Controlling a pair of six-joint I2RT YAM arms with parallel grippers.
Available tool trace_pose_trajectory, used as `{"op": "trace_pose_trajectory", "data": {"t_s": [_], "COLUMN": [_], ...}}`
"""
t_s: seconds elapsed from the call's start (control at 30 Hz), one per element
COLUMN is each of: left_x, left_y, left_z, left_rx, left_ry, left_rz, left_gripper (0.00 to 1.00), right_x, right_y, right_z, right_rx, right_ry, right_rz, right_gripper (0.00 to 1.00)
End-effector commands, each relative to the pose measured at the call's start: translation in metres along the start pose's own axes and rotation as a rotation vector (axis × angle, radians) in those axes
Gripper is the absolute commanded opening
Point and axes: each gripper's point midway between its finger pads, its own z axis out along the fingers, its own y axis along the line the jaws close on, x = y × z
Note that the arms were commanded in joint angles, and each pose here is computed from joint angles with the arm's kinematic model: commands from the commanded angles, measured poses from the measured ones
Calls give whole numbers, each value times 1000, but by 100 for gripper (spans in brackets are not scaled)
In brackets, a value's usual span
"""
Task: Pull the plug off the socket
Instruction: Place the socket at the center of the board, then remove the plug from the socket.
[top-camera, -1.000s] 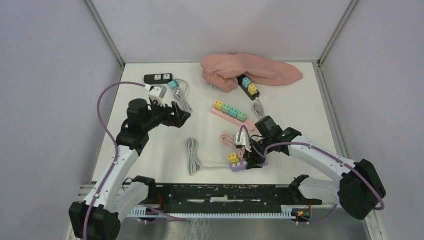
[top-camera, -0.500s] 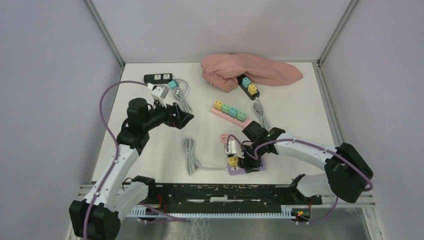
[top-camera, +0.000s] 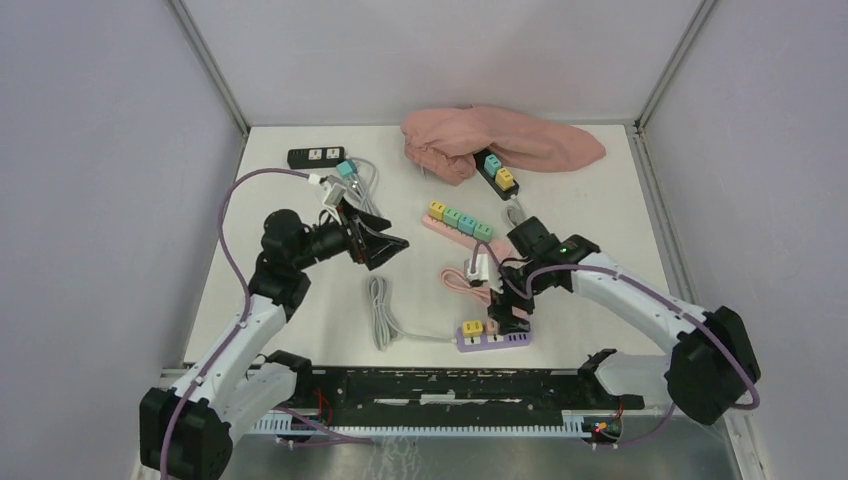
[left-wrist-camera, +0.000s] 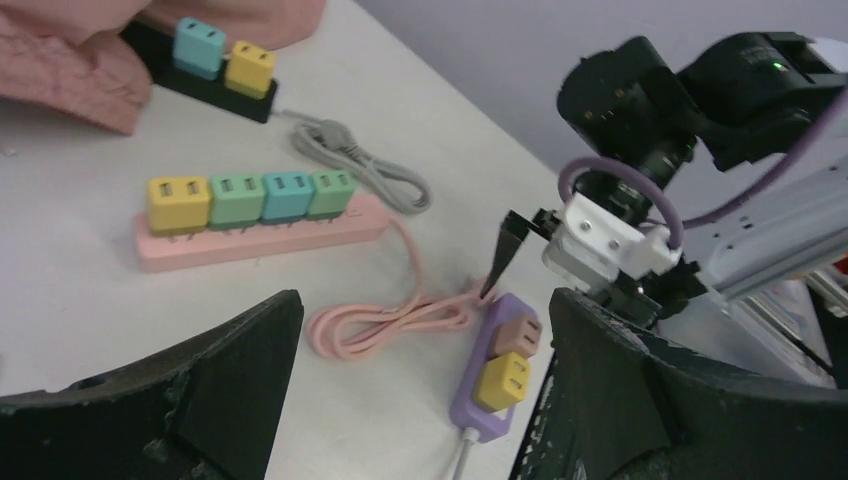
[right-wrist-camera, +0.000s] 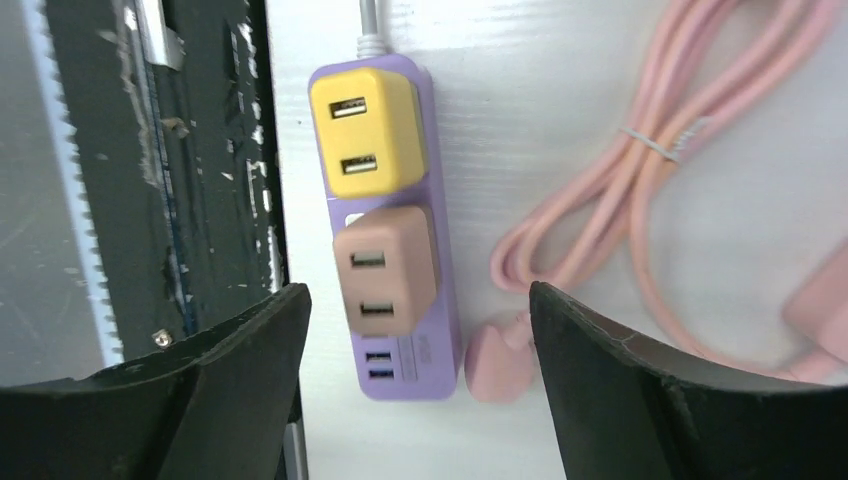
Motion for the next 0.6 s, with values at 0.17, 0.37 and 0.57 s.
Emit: {"op": "trace_pose_trajectory", "data": {"t_s": [0.17, 0.37, 0.57], "left_x": [-13, 40, 79], "left_y": [-97, -144, -126], "left_z": [29, 51, 51], "left_rx": [294, 363, 312], "left_ry": [-92, -95, -86], "left_rz": [53, 306, 423], "left_gripper": [99, 100, 99], "right_x": [-45, -50, -42], "right_y": [32, 36, 32], "right_z": [-87, -101, -92], "right_rx": [-55, -48, -29], "right_ry": [-354, -424, -451], "right_rz": [-81, -89, -118], "right_gripper": [92, 94, 97]}}
